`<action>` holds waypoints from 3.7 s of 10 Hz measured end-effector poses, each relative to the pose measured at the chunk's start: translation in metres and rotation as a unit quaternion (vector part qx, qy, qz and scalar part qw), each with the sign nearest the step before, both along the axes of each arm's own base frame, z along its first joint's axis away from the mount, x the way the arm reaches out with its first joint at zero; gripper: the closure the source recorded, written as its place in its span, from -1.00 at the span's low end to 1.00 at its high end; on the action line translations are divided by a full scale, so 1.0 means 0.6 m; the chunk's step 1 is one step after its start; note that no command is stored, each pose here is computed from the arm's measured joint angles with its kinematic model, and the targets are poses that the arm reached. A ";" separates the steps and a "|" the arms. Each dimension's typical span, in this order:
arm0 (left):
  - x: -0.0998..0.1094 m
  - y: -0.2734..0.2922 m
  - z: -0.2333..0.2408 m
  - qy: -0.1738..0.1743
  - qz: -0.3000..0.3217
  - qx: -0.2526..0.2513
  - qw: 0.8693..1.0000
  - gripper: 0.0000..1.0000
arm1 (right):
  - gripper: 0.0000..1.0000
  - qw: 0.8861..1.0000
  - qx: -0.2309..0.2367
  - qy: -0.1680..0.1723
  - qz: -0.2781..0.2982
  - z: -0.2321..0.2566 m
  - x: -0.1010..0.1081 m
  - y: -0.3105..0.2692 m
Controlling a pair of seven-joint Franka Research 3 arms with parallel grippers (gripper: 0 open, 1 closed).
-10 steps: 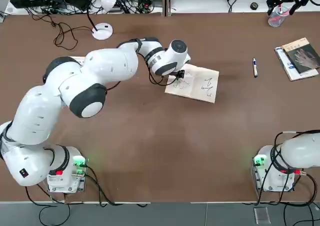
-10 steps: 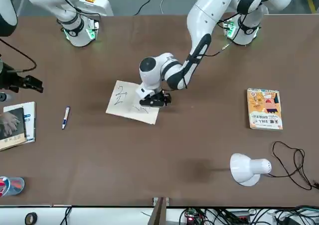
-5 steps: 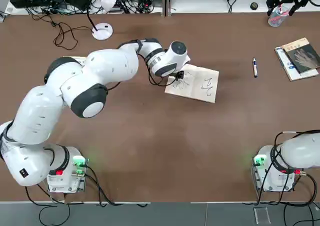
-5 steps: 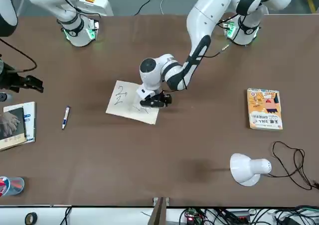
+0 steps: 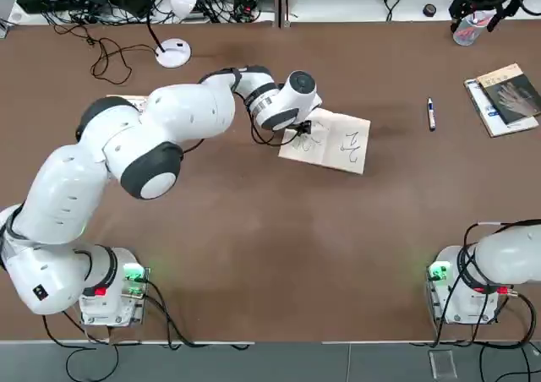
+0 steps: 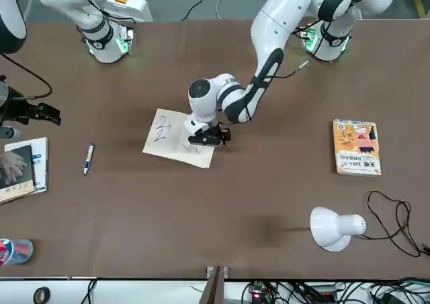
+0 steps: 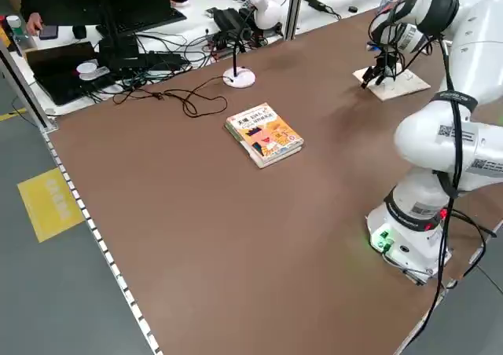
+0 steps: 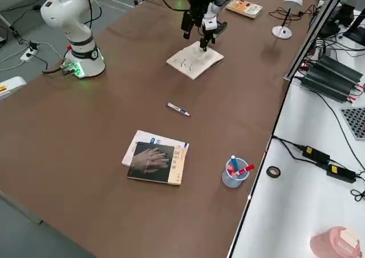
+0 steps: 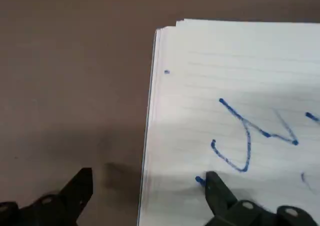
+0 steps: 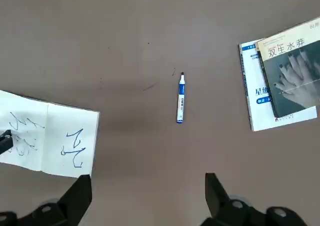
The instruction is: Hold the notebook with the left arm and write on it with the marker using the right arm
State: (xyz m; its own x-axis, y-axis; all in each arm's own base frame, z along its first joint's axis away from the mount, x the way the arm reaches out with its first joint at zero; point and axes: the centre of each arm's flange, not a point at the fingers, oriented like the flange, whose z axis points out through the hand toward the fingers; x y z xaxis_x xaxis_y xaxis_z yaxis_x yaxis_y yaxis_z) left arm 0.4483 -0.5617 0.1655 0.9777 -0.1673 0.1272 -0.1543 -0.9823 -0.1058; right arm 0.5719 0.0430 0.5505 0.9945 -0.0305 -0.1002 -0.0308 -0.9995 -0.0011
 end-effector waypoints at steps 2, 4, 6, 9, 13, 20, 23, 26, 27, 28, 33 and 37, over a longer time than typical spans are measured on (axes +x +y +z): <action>0.000 0.000 0.000 0.000 0.000 0.000 1.000 -1.00 | -1.00 1.000 -0.001 0.010 0.003 -0.021 0.003 -0.009; 0.000 0.000 0.000 0.000 0.000 0.000 1.000 -1.00 | -1.00 0.999 0.001 0.017 0.030 -0.051 0.015 -0.023; 0.000 0.000 0.000 0.000 0.000 0.000 1.000 -1.00 | -1.00 0.998 0.005 0.016 0.058 -0.083 0.034 -0.056; 0.000 0.000 -0.001 0.000 0.000 0.000 1.000 -1.00 | -0.99 0.997 0.004 0.001 0.083 -0.145 0.062 -0.103; 0.000 0.000 -0.002 0.000 0.000 0.000 1.000 -1.00 | -0.97 0.996 -0.003 -0.038 0.086 -0.280 0.078 -0.115; 0.001 0.000 -0.002 -0.001 -0.001 0.000 1.000 -1.00 | -0.96 0.996 0.003 0.029 0.086 -0.442 0.034 -0.114; 0.001 0.000 -0.002 -0.001 -0.001 0.000 1.000 -1.00 | -0.96 0.996 0.005 0.034 0.088 -0.503 0.000 -0.109; 0.001 0.000 -0.002 -0.001 -0.001 0.000 1.000 -1.00 | -0.95 0.996 0.004 0.015 0.093 -0.549 -0.033 -0.099; 0.001 0.000 -0.002 -0.001 -0.001 0.000 1.000 -1.00 | -0.95 0.996 0.003 0.010 0.094 -0.558 -0.039 -0.098; 0.001 0.000 -0.002 -0.001 -0.001 0.000 1.000 -1.00 | -0.95 0.996 0.003 0.004 0.093 -0.565 -0.044 -0.100; 0.000 0.000 -0.003 -0.001 -0.002 0.000 1.000 -1.00 | -0.91 0.997 0.001 -0.013 0.080 -0.598 -0.051 -0.121; 0.000 0.000 -0.004 -0.001 -0.002 0.000 1.000 -1.00 | -0.89 0.998 0.012 -0.022 0.065 -0.619 -0.050 -0.113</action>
State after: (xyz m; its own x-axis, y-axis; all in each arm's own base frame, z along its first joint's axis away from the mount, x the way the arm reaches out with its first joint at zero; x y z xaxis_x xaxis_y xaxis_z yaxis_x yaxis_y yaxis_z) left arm 0.4486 -0.5617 0.1634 0.9768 -0.1703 0.1301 -0.1571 -0.9819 -0.1054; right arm 0.5417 -0.0247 0.1788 0.9933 0.1011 -0.0560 0.0999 -0.9947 -0.0229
